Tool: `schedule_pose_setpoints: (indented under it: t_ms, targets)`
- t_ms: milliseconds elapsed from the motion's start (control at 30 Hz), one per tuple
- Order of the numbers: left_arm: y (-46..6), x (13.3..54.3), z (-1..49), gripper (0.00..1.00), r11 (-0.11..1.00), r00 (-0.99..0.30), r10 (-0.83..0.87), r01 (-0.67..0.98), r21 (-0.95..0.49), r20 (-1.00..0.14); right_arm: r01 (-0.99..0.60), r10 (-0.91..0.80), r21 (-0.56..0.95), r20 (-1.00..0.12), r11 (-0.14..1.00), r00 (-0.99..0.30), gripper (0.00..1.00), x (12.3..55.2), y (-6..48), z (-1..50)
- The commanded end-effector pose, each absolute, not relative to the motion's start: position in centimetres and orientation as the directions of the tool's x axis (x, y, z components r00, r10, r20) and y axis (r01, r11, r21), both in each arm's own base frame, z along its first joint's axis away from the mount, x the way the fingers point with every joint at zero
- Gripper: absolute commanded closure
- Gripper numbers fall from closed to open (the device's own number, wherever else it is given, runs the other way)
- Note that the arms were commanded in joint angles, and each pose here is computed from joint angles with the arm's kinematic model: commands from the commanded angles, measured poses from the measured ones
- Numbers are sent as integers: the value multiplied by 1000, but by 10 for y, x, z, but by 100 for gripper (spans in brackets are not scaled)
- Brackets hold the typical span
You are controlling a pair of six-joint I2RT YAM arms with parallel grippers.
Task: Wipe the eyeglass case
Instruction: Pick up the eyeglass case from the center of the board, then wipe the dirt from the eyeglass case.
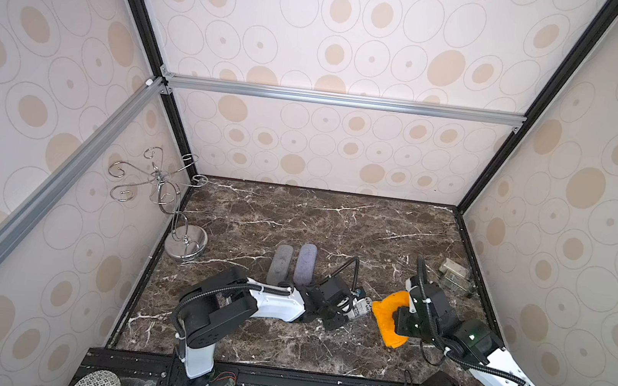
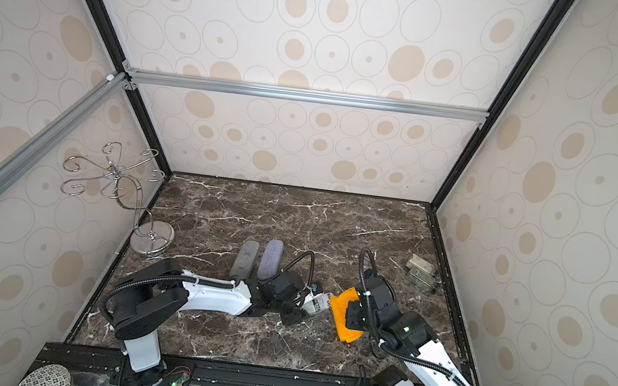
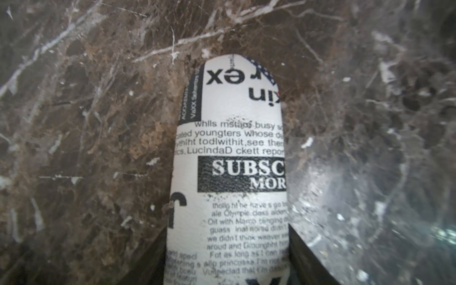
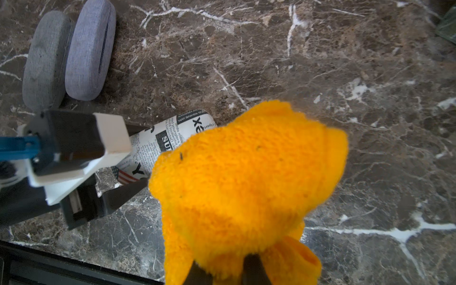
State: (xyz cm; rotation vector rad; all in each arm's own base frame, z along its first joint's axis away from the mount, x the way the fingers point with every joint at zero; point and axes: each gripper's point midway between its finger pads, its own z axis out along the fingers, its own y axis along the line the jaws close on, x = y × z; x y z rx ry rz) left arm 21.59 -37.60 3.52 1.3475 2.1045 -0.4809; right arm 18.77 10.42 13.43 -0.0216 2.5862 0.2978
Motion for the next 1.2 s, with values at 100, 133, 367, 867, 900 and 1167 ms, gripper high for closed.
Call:
schedule_pose_setpoints:
  t_ms: [100,133,367,867,900,1167]
  targets:
    - [-383,190,75,46,396,-349,579,910,-119,-737,-213,-54,246,-527,946,-848,100,208,139,139]
    - [-382,187,77,46,396,-352,574,910,-126,-739,-228,-67,259,-512,938,-857,100,209,145,136]
    - [-384,176,92,46,384,-358,544,910,-154,-759,-334,-146,279,-529,900,-836,100,214,179,134]
    - [-377,176,111,49,427,-356,492,894,-137,-794,-163,-5,273,-502,948,-865,100,209,166,108]
    - [-374,175,111,49,430,-355,495,893,-131,-793,-133,17,264,-498,955,-867,100,211,158,108]
    - [-369,172,118,50,441,-342,488,890,-111,-803,-217,-43,294,-501,931,-864,100,210,174,125]
